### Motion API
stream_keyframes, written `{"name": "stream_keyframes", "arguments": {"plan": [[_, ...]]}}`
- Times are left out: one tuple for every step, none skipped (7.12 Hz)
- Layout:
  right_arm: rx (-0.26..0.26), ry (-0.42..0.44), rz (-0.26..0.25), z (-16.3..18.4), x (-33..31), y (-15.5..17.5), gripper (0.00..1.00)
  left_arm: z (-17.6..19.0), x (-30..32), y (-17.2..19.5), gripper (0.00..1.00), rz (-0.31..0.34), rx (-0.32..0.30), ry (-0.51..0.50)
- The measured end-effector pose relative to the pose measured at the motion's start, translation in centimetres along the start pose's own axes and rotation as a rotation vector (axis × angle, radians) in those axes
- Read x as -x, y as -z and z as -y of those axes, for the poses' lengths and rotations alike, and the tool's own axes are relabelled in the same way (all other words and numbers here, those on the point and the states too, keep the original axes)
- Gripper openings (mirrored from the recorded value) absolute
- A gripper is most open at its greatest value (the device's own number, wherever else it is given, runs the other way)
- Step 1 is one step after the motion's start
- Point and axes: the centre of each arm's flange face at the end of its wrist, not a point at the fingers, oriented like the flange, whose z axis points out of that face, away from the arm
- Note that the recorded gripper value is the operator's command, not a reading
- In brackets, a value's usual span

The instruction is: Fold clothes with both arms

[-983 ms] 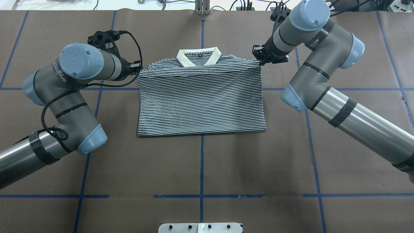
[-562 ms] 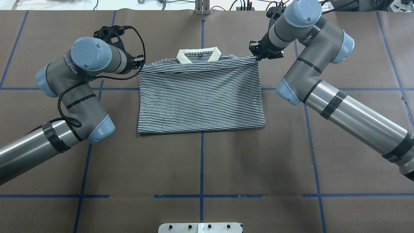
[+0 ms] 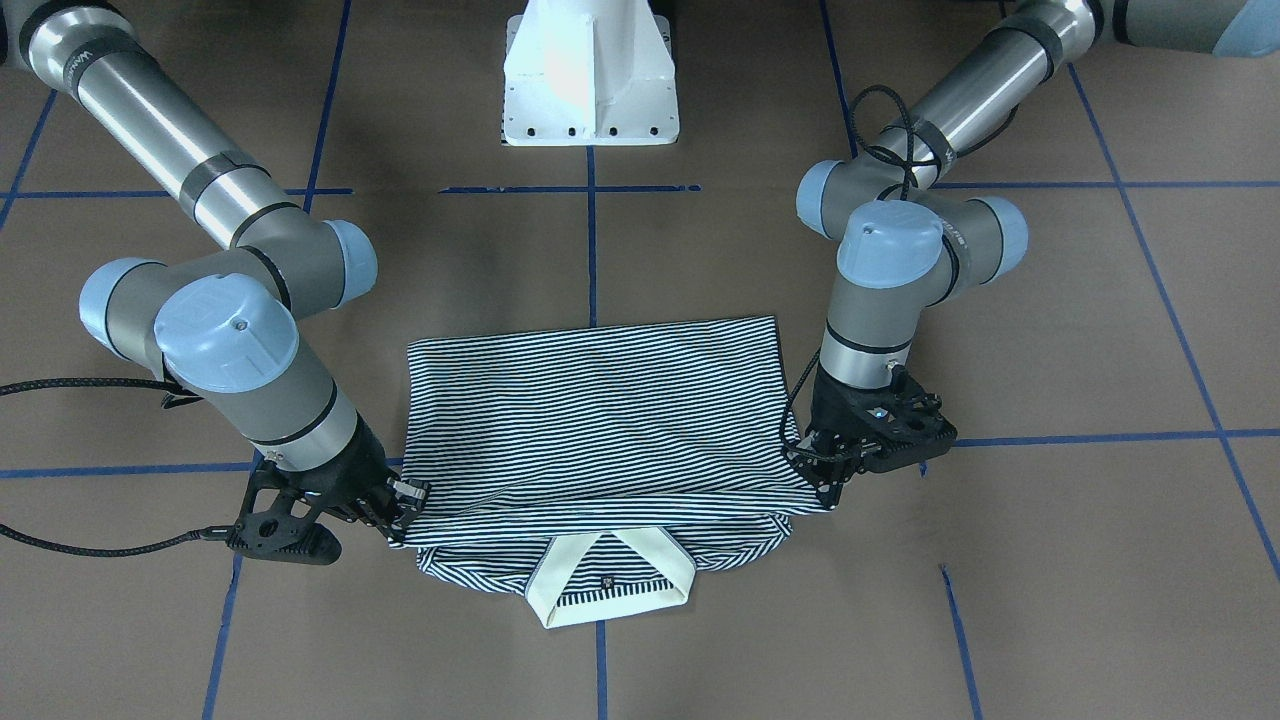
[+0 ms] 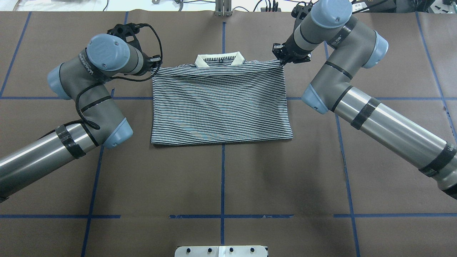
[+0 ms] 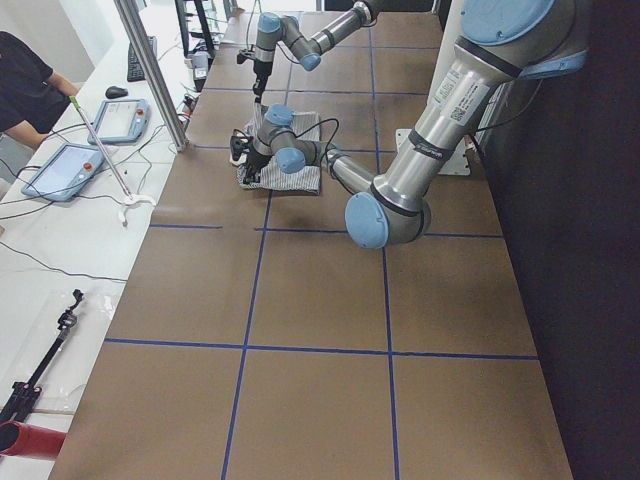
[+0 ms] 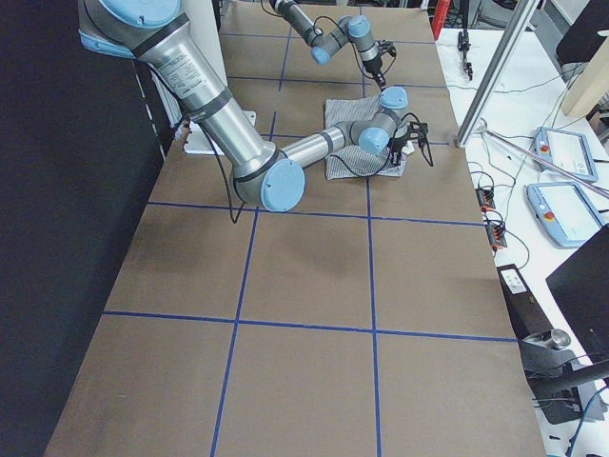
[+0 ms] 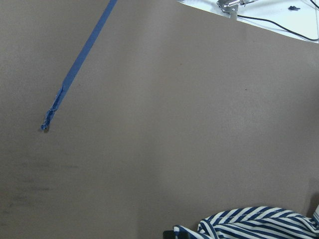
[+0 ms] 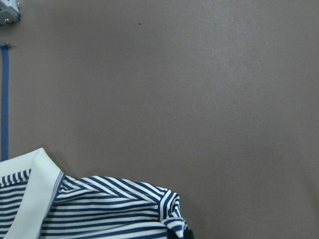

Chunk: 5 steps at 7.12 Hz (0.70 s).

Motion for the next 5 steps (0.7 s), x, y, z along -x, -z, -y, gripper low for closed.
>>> {"name": "stream_keyframes", "arguments": {"plan": [[0.0, 0.0, 0.0, 0.03, 0.03, -0.03, 0.0, 0.06, -0.09, 0.01, 0.0, -0.001, 0.0, 0.0], [0.0, 0.001, 0.001, 0.06, 0.15, 0.0, 0.0, 0.12, -0.26, 0.1, 0.0, -0.004, -0.001, 0.0], [0.0, 0.002, 0.003, 0.07, 0.3, 0.06, 0.0, 0.18, -0.58, 0.27, 0.0, -0.009, -0.002, 0.0], [0.0, 0.003, 0.005, 0.03, 0.38, 0.07, 0.0, 0.2, -0.8, 0.39, 0.0, -0.013, -0.002, -0.001], [0.001, 0.006, 0.008, -0.12, 0.53, 0.09, 0.51, 0.09, -0.93, 0.41, 0.44, -0.014, -0.001, -0.003]]}}
